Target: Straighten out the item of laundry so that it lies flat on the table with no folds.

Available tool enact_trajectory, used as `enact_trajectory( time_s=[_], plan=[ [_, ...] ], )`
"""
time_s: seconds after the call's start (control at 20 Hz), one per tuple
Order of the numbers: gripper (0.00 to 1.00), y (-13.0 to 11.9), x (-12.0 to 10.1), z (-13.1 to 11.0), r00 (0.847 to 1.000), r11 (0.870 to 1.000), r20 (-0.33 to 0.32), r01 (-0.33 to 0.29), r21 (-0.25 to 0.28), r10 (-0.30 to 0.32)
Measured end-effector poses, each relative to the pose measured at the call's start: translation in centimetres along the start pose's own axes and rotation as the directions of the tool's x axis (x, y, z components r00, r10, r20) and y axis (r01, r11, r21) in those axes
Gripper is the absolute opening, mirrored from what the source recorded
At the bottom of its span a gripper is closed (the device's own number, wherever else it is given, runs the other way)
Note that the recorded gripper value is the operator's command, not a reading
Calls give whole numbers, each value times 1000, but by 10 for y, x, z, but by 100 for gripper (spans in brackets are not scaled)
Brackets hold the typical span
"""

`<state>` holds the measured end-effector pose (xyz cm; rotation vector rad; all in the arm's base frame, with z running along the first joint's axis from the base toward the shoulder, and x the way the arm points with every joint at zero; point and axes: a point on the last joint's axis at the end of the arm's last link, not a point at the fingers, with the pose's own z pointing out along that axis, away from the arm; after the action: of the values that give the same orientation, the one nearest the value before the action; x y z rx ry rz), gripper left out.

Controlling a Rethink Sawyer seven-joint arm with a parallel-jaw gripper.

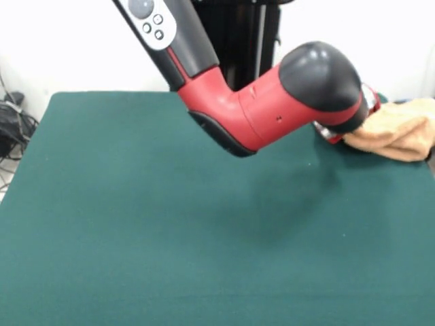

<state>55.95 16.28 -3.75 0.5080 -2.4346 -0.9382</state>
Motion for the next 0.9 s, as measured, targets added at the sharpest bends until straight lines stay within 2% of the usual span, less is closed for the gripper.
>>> enact_trajectory(
  time_s=[0.35, 0.75, 0.9],
  plan=[
    [0, -20, -5, -1, 1000, 1000, -4, 29, -2, -29],
    [0, -44, 0, -8, 998, 998, 25, 53, -37, -52],
    [0, -59, 1, -17, 996, 995, 30, 81, -52, -79]
  ],
)
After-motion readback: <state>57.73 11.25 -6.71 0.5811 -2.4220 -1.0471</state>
